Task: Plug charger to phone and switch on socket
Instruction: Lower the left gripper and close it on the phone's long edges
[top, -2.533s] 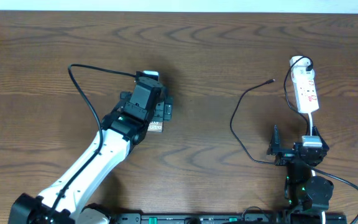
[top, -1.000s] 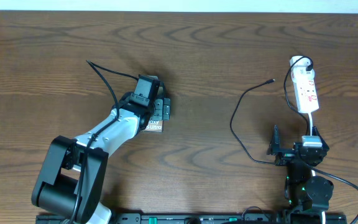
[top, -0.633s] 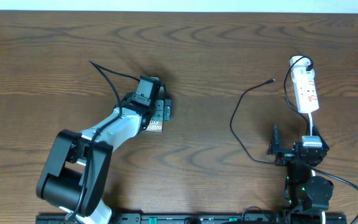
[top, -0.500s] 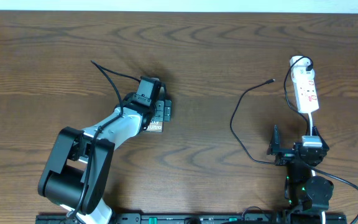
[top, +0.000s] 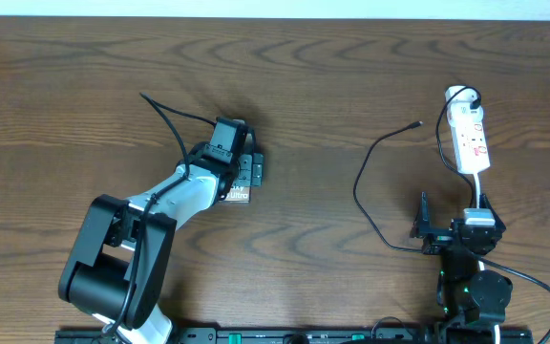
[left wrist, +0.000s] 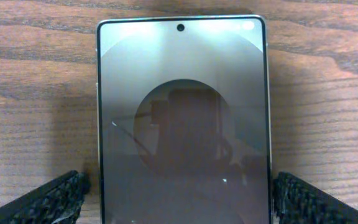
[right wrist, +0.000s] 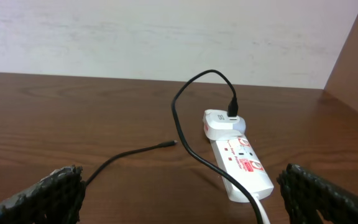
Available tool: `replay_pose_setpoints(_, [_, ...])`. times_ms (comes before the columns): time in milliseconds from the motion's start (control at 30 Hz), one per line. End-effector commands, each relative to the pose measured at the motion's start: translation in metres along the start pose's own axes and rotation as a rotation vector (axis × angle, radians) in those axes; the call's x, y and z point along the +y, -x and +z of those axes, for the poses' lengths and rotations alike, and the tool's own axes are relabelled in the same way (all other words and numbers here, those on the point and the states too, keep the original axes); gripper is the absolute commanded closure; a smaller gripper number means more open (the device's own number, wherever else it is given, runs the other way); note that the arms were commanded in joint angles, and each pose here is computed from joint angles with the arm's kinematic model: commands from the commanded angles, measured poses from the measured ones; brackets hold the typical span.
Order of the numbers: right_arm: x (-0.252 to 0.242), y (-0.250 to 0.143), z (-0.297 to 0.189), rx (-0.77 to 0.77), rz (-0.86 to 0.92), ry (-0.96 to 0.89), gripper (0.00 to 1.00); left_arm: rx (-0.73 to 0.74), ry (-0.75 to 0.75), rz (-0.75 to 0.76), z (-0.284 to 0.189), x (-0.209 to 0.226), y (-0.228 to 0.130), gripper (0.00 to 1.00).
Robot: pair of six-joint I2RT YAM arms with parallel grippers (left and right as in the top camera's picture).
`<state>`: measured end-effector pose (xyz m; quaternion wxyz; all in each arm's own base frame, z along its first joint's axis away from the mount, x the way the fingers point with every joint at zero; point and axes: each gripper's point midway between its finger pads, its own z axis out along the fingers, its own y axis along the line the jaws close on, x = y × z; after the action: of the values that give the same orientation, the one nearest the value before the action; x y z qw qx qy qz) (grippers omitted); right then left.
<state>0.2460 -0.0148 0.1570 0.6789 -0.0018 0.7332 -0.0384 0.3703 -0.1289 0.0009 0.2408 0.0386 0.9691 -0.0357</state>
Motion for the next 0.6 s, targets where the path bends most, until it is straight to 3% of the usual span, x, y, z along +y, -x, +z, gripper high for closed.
replay_pose_setpoints(0, [0.002, 0.0, 0.0, 0.0, -0.008, 0.011, 0.01, 0.014, -0.004, 0.025, 0.006, -0.008, -0.001, 0.09])
replay_pose_setpoints(233, [0.002, 0.0, 0.0, -0.001, -0.008, 0.011, 0.01, 0.027, -0.005, 0.042, 0.006, -0.013, -0.006, 0.25])
replay_pose_setpoints(567, [0.002, 0.0, 0.0, 0.0, -0.008, 0.01, 0.01, 0.07, 0.016, 0.038, 0.006, -0.008, -0.016, 0.3])
